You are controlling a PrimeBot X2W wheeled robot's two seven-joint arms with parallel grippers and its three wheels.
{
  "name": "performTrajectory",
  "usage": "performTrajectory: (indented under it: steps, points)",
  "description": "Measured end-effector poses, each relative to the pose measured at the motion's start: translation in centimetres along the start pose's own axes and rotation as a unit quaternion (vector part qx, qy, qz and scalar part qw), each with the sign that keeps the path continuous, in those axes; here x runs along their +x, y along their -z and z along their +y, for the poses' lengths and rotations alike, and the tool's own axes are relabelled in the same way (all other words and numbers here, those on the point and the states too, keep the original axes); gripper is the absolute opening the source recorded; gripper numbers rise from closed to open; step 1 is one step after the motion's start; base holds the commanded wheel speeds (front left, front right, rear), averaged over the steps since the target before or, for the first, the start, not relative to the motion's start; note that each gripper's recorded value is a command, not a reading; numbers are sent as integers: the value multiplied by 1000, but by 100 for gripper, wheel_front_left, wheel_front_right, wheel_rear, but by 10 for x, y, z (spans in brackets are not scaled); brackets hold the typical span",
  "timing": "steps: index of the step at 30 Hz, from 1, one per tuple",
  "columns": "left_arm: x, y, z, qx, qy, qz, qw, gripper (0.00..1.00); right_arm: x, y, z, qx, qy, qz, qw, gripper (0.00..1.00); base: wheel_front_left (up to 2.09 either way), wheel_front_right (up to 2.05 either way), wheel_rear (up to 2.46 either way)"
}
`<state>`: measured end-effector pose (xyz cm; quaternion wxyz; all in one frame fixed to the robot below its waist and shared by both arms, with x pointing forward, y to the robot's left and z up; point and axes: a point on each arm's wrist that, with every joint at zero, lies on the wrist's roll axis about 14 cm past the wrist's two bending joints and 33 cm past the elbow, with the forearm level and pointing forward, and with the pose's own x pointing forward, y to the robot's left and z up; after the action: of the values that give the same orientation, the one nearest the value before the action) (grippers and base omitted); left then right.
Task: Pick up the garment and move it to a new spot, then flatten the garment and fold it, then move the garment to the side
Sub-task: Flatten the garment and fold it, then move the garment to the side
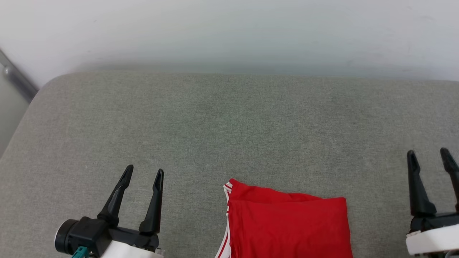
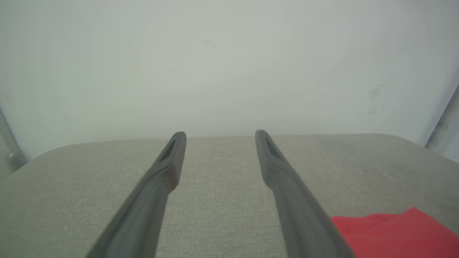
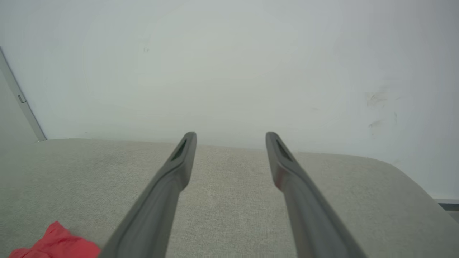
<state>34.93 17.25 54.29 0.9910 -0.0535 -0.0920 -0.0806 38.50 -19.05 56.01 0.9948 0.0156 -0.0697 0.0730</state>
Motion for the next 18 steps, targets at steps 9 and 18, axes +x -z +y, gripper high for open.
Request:
performTrajectory:
  steps: [9, 18]
  points:
    - [-2, -2, 1, -6, -6, -3, 1000, 100, -11, 2, 12, 24, 6, -16, 1000, 100, 0, 0, 0]
    - [-3, 0, -3, -8, 0, 0, 1000, 100, -14, 4, 15, 25, 5, -14, 1000, 100, 0, 0, 0]
